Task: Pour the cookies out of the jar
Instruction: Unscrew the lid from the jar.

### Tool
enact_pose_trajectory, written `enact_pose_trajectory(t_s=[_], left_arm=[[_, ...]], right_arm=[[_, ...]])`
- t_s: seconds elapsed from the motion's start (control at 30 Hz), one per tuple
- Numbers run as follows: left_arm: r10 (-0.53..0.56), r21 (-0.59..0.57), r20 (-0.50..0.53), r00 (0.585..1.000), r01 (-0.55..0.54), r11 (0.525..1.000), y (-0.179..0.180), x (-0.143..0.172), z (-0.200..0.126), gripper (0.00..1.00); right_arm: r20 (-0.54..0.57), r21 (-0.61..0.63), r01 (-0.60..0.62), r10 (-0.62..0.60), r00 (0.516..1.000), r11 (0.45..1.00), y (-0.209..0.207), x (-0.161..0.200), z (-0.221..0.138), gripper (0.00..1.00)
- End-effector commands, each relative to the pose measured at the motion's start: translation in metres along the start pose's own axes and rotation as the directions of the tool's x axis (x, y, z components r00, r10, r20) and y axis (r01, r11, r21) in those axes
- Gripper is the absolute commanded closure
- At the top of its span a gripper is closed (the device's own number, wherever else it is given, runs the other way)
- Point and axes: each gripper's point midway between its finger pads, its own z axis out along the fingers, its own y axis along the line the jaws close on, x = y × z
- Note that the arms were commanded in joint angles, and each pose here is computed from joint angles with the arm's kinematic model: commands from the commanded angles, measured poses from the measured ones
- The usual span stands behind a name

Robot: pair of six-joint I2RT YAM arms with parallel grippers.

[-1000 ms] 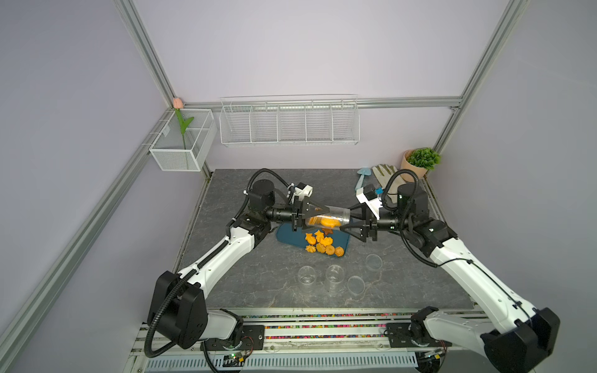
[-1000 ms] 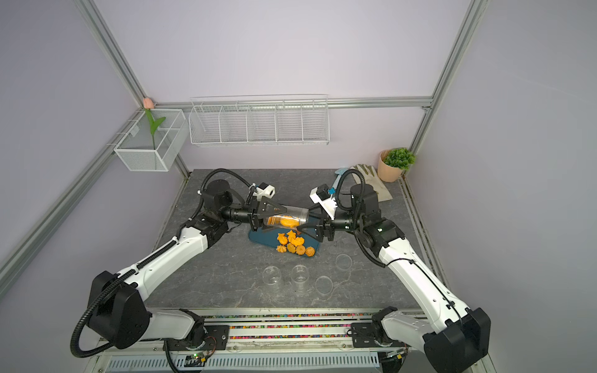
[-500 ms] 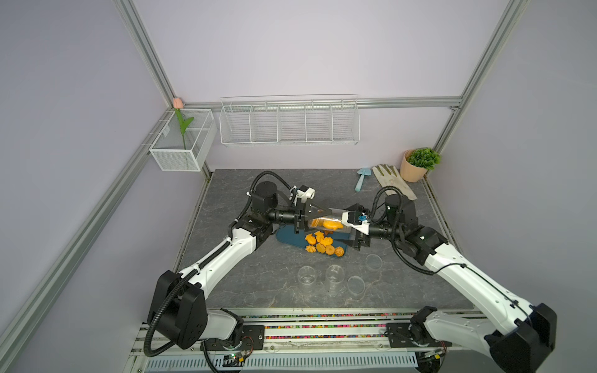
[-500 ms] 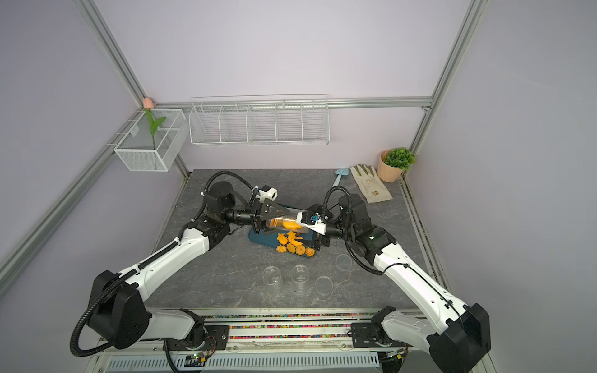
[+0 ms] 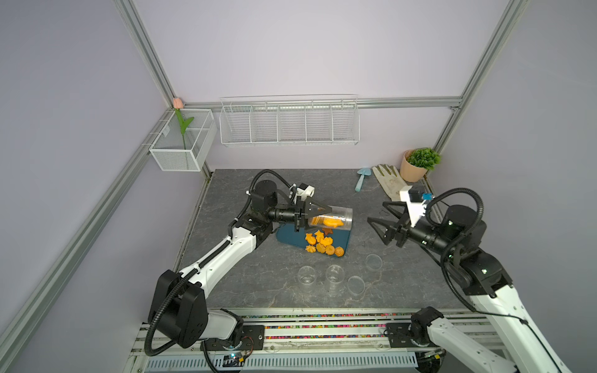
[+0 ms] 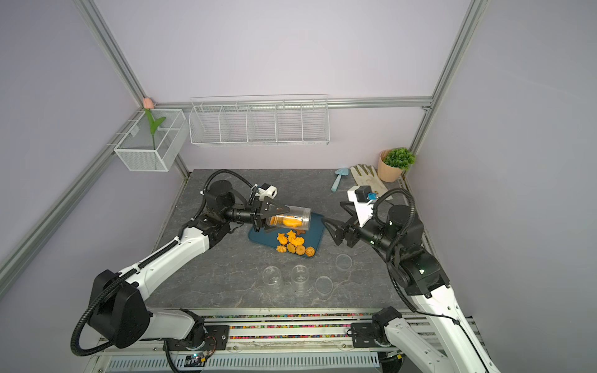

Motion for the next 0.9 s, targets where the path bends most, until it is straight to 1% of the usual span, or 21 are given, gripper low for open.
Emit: enact_pose_trajectory(t_s=[0.0,0.03,0.1,0.2,0.27,0.33,0.4,0.43,0.47,0.6,0.73,0.87], left_arm=[[0.077,0.03,0.012,0.997,-0.077,0.997,-0.022,-0.006,-0.001,0.4],[0.078,0.031,0.012,0.997,-0.079,0.996,-0.023,-0.006,-0.002,0.4],[0.082,0.032,0.013,0.997,-0.083,0.996,-0.024,-0.005,-0.002,0.4],[0.086,0.032,0.016,0.996,-0.087,0.996,-0.024,-0.004,-0.003,0.4],[0.093,0.036,0.019,0.995,-0.094,0.995,-0.028,-0.003,-0.003,0.4],[0.101,0.04,0.021,0.995,-0.102,0.994,-0.031,-0.003,-0.004,0.4],[0.106,0.042,0.021,0.994,-0.107,0.993,-0.034,-0.002,-0.004,0.4],[0.111,0.043,0.021,0.994,-0.112,0.993,-0.035,-0.002,-0.004,0.4],[0.112,0.044,0.022,0.993,-0.113,0.993,-0.036,-0.002,-0.004,0.4],[0.106,0.042,0.022,0.994,-0.107,0.993,-0.034,-0.001,-0.004,0.4],[0.111,0.043,0.026,0.993,-0.112,0.993,-0.036,-0.002,-0.004,0.4],[0.107,0.042,0.027,0.994,-0.108,0.993,-0.036,-0.003,-0.004,0.4]], right_arm=[[-0.206,0.07,-0.53,0.532,0.821,0.845,-0.008,0.029,0.02,0.11],[-0.293,0.046,-0.593,0.579,0.761,0.804,0.001,0.033,0.028,0.11],[-0.374,-0.013,-0.66,0.608,0.7,0.752,0.016,0.027,0.036,0.11],[-0.4,-0.02,-0.721,0.655,0.641,0.693,0.019,0.02,0.036,0.11],[-0.446,-0.04,-0.776,0.683,0.578,0.63,0.021,0.021,0.04,0.11],[-0.469,-0.082,-0.815,0.699,0.54,0.574,0.024,0.021,0.048,0.11],[-0.47,-0.111,-0.828,0.705,0.531,0.55,0.023,0.021,0.051,0.1],[-0.471,-0.136,-0.823,0.695,0.544,0.552,0.025,0.017,0.052,0.09],[-0.483,-0.146,-0.822,0.686,0.544,0.55,0.027,0.017,0.052,0.1],[-0.556,-0.127,-0.847,0.669,0.492,0.517,0.032,0.033,0.055,0.07],[-0.57,-0.134,-0.848,0.66,0.489,0.513,0.036,0.042,0.057,0.07],[-0.581,-0.171,-0.838,0.634,0.51,0.518,0.046,0.041,0.062,0.07]])
